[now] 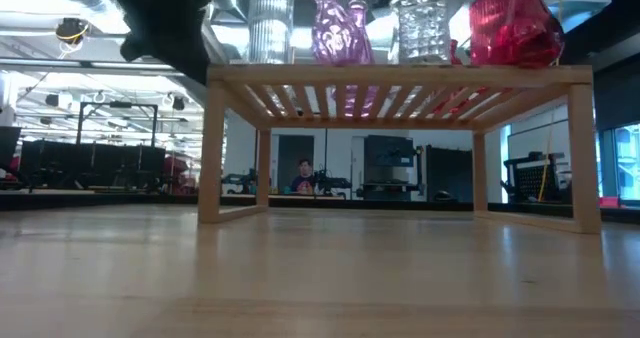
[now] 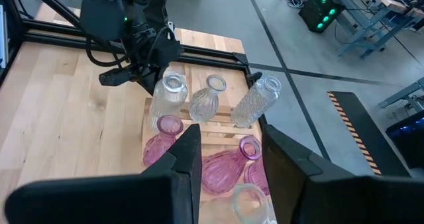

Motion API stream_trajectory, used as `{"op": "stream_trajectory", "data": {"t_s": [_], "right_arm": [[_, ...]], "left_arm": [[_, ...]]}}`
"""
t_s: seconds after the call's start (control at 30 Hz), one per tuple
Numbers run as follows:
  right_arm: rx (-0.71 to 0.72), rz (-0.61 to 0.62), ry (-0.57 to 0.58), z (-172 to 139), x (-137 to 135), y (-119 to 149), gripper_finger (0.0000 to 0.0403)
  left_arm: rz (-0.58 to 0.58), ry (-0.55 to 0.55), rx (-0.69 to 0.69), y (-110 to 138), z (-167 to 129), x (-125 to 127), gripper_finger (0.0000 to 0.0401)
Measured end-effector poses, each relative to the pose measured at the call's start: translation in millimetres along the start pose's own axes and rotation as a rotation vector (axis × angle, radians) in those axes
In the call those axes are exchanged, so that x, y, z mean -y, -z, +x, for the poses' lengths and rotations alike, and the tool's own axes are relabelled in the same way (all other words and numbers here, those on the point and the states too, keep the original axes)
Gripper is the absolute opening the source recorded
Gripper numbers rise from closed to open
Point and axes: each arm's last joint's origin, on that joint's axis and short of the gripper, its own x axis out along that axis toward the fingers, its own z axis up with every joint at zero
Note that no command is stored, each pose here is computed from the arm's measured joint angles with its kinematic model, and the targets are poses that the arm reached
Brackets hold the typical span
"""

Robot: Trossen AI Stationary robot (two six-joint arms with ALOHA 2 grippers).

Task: Sort vases onto shelf
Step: Move the shelf to the top right of the table, then adjust the pink vase on the shelf

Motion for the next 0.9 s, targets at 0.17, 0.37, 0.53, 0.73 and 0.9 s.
{"op": "stream_trajectory", "data": {"t_s": [0.17,0.37,0.53,0.73,0.9], "right_arm": [[0.0,0.0,0.0,0.0,0.0,0.0,0.0106],[0.0,0.0,0.0,0.0,0.0,0.0,0.0106],[0.0,0.017,-0.008,0.0,-0.2,0.0,0.0106],[0.007,0.023,-0.043,0.0,-1.2,-0.7,0.0106],[0.061,0.021,-0.161,-4.8,-11.5,-5.6,0.0106]], "left_arm": [[-0.006,0.02,0.018,-8.6,5.2,-0.8,0.0],[0.008,-0.034,-0.004,-9.0,7.9,-7.8,0.0],[0.02,-0.049,-0.02,-7.4,7.7,-9.6,0.0],[0.022,-0.051,-0.02,-7.3,7.7,-9.8,0.0],[0.028,-0.091,-0.054,-4.0,5.4,-15.6,0.0]]}}
